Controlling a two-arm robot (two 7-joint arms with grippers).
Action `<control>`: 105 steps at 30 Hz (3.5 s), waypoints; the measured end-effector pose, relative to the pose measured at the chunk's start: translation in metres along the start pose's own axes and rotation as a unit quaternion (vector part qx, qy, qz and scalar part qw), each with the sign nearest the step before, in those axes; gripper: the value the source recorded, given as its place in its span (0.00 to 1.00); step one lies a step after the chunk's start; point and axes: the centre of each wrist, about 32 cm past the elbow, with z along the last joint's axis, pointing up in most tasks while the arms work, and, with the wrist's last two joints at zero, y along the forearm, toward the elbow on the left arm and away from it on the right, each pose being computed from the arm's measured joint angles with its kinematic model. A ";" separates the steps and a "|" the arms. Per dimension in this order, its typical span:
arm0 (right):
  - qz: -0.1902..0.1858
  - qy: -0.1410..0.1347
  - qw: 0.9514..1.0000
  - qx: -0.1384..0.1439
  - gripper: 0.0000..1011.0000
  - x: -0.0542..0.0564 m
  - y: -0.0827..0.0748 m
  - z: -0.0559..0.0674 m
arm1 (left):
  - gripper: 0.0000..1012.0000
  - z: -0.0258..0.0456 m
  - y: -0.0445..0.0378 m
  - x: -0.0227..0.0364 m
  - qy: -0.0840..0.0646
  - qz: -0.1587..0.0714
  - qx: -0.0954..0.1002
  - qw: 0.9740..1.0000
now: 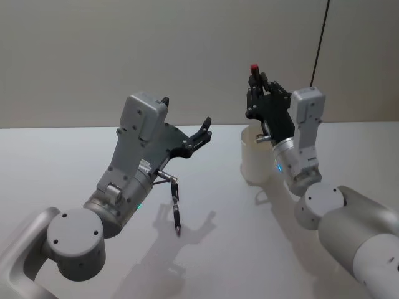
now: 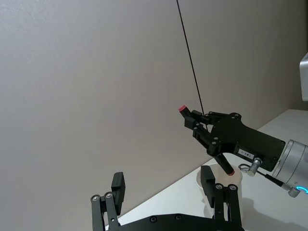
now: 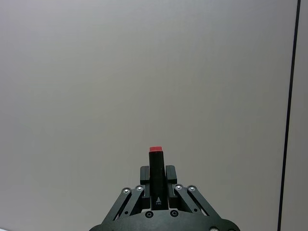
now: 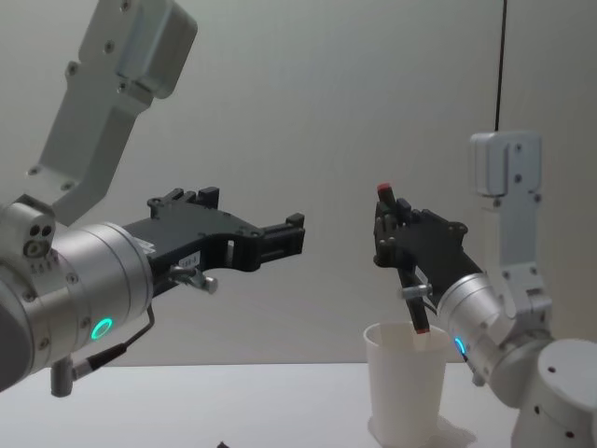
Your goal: Place the pen into the pen holder.
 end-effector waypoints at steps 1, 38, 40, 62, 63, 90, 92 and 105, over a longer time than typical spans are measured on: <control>0.001 -0.001 1.000 0.000 0.18 0.000 -0.001 -0.001 | 0.99 0.0000 0.0000 0.0000 0.000 0.000 0.000 1.000; 0.005 -0.030 0.999 0.013 0.59 0.009 -0.008 -0.005 | 0.99 0.0000 0.0000 0.0000 0.000 0.000 0.000 1.000; 0.005 -0.031 0.999 0.013 0.68 0.009 -0.008 -0.005 | 0.99 0.0000 0.0000 0.0000 0.000 0.000 0.000 1.000; 0.004 -0.028 1.000 0.005 0.99 0.015 -0.007 -0.004 | 0.99 0.0000 0.0000 0.0000 0.000 0.000 0.000 1.000; 0.004 -0.026 1.000 0.003 0.99 0.016 -0.006 -0.004 | 0.99 0.0000 0.0000 0.0000 0.000 0.000 0.000 1.000; 0.002 -0.015 0.997 -0.079 0.99 0.052 -0.029 0.063 | 0.99 0.0000 0.0000 0.0000 0.000 0.000 0.000 1.000; 0.000 -0.017 0.996 -0.084 0.99 0.055 -0.031 0.067 | 0.99 0.0000 0.0000 0.0000 0.000 0.000 0.000 1.000; -0.022 -0.046 0.991 -0.122 0.99 0.074 -0.056 0.097 | 0.99 0.0000 0.0000 0.0000 0.000 0.000 0.000 1.000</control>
